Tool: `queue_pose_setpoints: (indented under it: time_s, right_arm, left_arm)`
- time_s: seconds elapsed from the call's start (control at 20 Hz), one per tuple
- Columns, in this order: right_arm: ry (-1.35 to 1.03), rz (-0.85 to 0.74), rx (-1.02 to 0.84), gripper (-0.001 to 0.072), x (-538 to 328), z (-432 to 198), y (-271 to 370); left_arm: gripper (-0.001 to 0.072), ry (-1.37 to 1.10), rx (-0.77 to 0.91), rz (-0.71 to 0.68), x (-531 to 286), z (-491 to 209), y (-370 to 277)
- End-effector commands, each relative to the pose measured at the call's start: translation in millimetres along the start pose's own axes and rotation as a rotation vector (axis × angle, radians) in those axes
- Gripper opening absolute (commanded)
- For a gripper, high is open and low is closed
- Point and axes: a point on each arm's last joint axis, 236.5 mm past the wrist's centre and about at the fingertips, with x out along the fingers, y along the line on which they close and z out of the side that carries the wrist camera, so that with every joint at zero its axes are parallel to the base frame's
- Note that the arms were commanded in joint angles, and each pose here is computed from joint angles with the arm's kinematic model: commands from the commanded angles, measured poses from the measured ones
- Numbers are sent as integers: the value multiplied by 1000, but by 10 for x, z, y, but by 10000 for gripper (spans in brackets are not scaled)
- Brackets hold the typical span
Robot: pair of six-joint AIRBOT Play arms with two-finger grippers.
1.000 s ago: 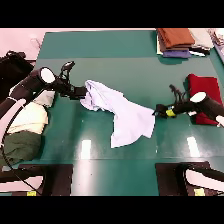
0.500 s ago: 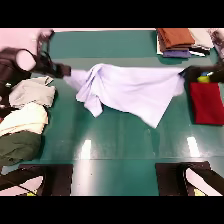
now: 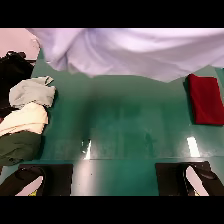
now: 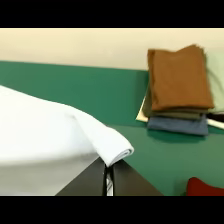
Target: Fold the shirts.
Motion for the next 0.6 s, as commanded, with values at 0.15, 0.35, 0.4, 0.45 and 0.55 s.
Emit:
queue_pose_setpoints:
  time_s: [0.15,0.35,0.4,0.45,0.55]
  right_arm:
    - [36,66,-4,15,155,-9,133]
    - [100,146,-9,15,422,-149,316]
    - [100,152,-13,15,416,-149,342]
    - [92,152,-17,15,363,-132,357]
    - [53,140,-34,15,162,-50,387]
  left_arm:
    - [24,56,-26,-57,-31,-191,-129]
    - [24,61,-9,-56,42,-220,-127]
    - [23,38,-2,-58,-43,-108,-134]
    - [23,15,-1,-61,-149,13,-144]
    - [24,-41,0,-68,-460,304,-163]
